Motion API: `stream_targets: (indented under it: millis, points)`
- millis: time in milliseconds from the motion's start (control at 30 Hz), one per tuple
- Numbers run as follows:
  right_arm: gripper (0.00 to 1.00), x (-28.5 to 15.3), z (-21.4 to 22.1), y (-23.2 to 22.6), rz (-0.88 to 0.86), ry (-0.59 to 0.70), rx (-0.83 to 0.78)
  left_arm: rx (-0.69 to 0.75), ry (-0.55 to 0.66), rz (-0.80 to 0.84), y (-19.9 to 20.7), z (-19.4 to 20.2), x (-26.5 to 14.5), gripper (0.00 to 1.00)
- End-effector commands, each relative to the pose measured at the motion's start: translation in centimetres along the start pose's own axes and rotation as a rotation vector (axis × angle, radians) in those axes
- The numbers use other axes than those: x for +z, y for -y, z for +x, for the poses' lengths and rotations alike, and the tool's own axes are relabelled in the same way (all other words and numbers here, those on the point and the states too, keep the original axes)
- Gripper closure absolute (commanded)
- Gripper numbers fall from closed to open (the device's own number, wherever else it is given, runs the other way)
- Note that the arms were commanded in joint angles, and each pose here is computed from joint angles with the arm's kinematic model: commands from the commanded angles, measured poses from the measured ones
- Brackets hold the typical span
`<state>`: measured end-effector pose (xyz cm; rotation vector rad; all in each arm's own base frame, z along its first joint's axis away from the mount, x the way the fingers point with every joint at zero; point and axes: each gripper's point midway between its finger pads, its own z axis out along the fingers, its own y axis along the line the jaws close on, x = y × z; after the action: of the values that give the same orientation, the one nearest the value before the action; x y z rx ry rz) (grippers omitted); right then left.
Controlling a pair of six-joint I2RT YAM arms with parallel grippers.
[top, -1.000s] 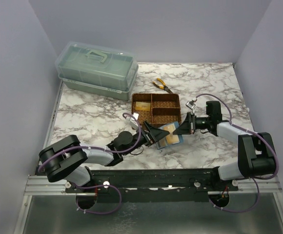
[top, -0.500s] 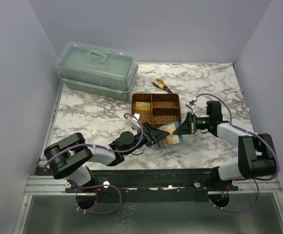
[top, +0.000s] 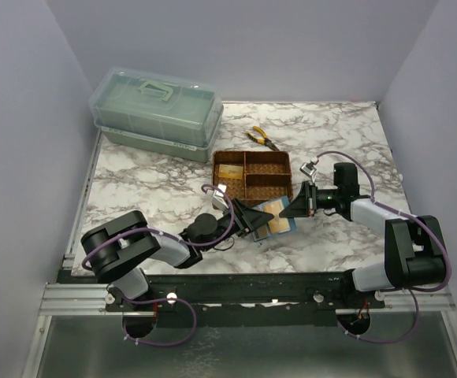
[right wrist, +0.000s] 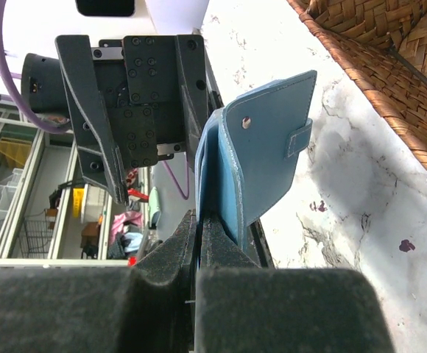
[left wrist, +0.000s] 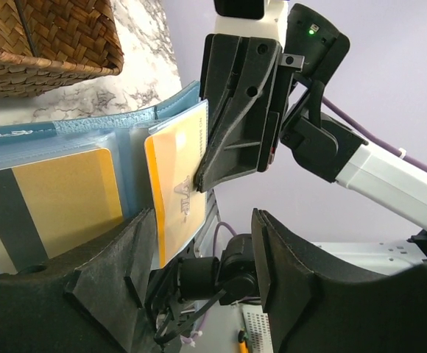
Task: Take the credit cards out of the card holder
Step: Remove the credit card from the card holder.
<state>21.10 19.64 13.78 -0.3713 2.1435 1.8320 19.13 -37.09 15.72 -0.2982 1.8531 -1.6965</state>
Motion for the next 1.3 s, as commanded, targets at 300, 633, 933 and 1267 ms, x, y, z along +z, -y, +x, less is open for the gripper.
stream_targets:
  millis: [300, 633, 933, 1267]
  points:
    - [1.0, -0.3, 0.3, -1.1, -0.056, -0.015, -0.015, -0.027, -0.001, 0.07, 0.6, 0.2, -0.1, 0.51]
    - [1.0, -0.3, 0.3, -1.4, -0.068, -0.018, -0.02, -0.093, 0.001, 0.144, 0.7, -0.2, -0.3, 0.75]
    - [1.0, -0.3, 0.3, -1.2, -0.062, -0.016, -0.014, -0.101, -0.013, 0.191, 1.3, 0.0, -0.3, 0.89]
    - [0.99, -0.3, 0.3, -0.9, -0.055, -0.014, -0.006, -0.071, -0.002, 0.218, 2.2, -0.3, -0.6, 1.0]
